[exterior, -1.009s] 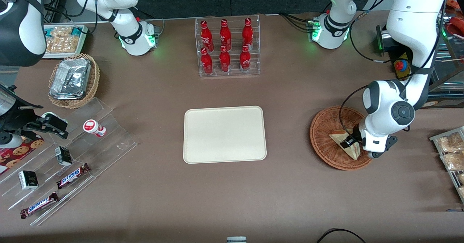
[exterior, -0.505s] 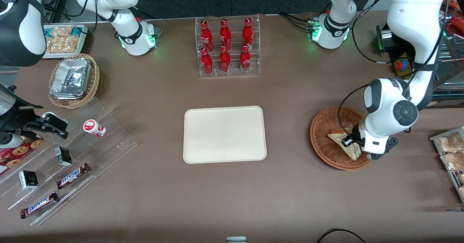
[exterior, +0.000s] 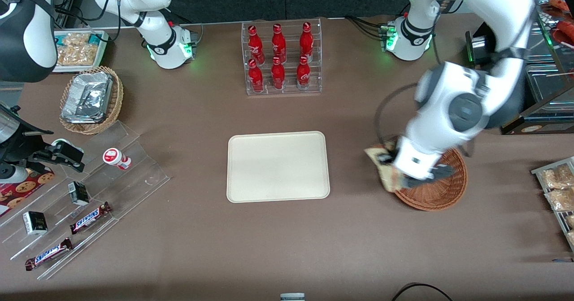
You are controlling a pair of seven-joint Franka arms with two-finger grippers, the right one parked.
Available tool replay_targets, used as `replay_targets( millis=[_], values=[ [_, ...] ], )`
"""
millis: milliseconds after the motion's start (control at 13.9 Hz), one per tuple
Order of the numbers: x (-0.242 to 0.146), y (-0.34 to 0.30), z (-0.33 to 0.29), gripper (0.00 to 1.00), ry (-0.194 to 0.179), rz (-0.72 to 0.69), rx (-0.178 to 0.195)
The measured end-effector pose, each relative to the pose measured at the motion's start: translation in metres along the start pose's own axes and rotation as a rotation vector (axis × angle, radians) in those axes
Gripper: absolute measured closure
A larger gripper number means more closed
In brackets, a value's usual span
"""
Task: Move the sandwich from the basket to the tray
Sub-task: 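Lift the sandwich and carry it over the cream tray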
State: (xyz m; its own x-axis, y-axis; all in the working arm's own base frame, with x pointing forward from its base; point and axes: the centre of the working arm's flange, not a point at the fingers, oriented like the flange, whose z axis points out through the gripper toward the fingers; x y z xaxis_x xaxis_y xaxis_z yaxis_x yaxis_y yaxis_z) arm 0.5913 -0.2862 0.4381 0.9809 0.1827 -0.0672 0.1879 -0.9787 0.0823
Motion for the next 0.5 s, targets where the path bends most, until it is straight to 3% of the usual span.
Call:
replay_targets(
  millis=[216,505],
  values=[
    [-0.051,0.092,0.028,0.81,-0.026,0.151,-0.005],
    [-0.088,0.187,0.089,0.84,-0.025,0.268,-0.009]
  ],
)
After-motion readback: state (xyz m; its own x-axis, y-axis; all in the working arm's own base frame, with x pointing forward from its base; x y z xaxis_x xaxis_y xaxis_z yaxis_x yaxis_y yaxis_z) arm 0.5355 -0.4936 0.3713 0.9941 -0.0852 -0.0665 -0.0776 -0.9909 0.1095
